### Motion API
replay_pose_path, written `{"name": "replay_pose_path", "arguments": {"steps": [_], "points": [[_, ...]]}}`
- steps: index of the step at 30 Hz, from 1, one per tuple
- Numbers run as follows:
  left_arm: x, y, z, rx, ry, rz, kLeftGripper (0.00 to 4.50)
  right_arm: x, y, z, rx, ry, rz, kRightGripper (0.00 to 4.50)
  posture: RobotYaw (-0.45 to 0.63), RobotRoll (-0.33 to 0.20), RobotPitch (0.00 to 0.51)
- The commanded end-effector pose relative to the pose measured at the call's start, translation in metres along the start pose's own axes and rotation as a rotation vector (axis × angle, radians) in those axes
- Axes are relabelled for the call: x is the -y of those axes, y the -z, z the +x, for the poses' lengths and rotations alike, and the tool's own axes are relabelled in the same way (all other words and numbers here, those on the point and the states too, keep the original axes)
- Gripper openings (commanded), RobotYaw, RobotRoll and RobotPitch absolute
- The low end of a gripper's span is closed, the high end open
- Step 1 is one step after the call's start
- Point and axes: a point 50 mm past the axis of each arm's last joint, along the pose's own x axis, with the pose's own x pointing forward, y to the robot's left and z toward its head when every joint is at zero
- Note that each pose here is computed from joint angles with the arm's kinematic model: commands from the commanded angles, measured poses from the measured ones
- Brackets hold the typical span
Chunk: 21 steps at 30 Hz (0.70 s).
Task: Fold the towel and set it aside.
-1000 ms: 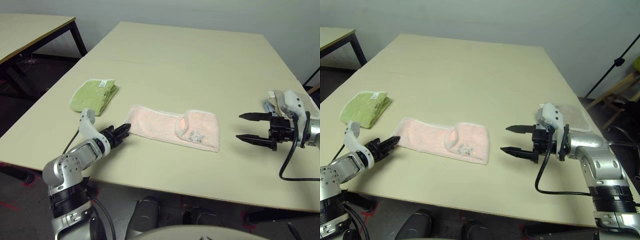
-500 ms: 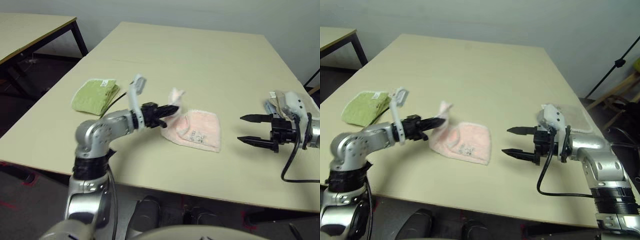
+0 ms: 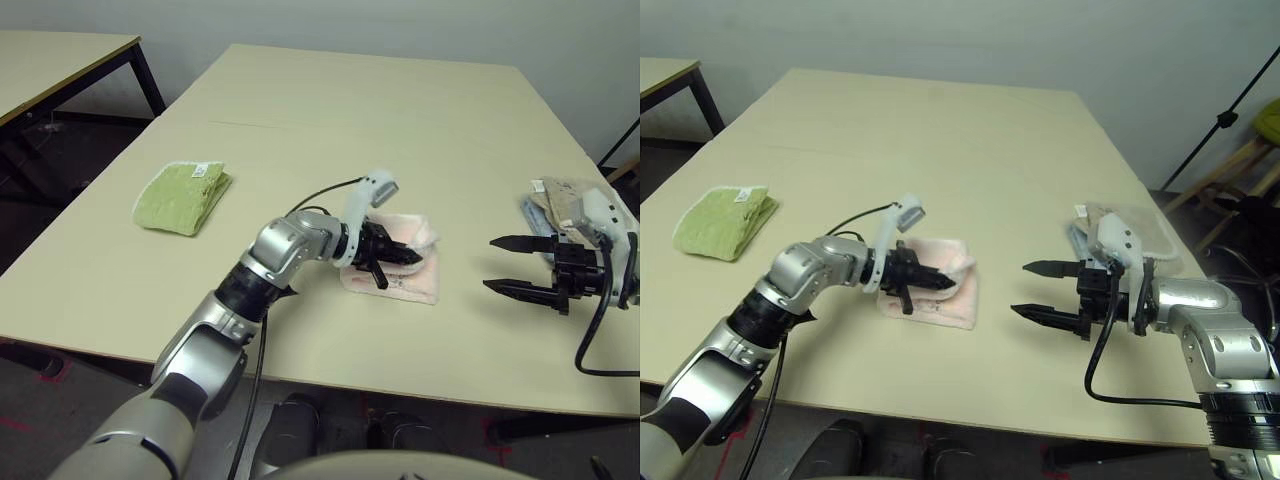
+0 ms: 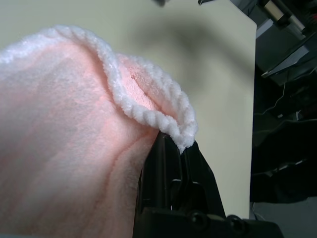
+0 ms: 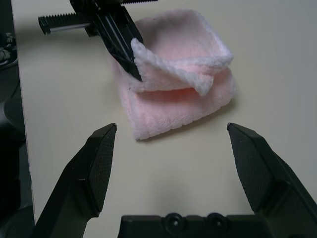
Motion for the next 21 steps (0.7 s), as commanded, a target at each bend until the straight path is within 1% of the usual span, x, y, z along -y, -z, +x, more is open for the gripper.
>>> {"name": "replay_pose_path", "arguments": {"steps": [1, 4, 5, 8, 10, 13, 14, 17, 20, 21], "points": [[-0.002, 0.002, 0.003, -0.037, 0.002, 0.037, 0.25, 0.001, -0.001, -0.003, -0.006, 0.015, -0.003, 4.5, 0.07, 0.0, 0.053], [-0.001, 0.0, 0.0, -0.027, 0.0, 0.037, 1.03, 0.003, 0.002, -0.002, -0.007, 0.016, 0.001, 4.5, 0.08, 0.0, 0.053], [0.0, -0.002, -0.001, -0.018, 0.001, 0.033, 1.43, 0.003, 0.002, -0.002, -0.006, 0.017, 0.002, 4.5, 0.08, 0.0, 0.053], [0.004, -0.01, -0.009, 0.011, 0.023, 0.023, 2.43, 0.004, 0.002, -0.002, 0.015, 0.021, 0.012, 4.5, 0.09, 0.0, 0.057], [0.008, -0.017, -0.017, 0.052, 0.032, 0.009, 3.2, 0.005, 0.002, -0.002, 0.022, 0.023, 0.014, 4.5, 0.09, 0.0, 0.058], [0.012, -0.025, -0.036, 0.13, 0.038, -0.008, 4.26, 0.006, 0.001, 0.001, 0.032, 0.025, 0.017, 4.5, 0.09, 0.0, 0.059], [0.013, -0.026, -0.042, 0.15, 0.033, -0.017, 4.46, 0.005, 0.001, 0.003, 0.041, 0.021, 0.021, 4.5, 0.09, 0.0, 0.063], [0.016, -0.03, -0.061, 0.216, 0.016, -0.051, 4.46, 0.003, -0.002, 0.012, 0.089, 0.019, 0.046, 4.5, 0.09, 0.0, 0.063], [0.009, -0.024, -0.082, 0.271, -0.069, -0.005, 4.46, 0.004, -0.008, 0.034, 0.139, 0.054, 0.09, 4.5, 0.1, 0.0, 0.064], [0.003, -0.018, -0.089, 0.276, -0.106, 0.0, 4.46, 0.004, -0.011, 0.043, 0.171, 0.061, 0.102, 4.5, 0.1, 0.0, 0.067]]}}
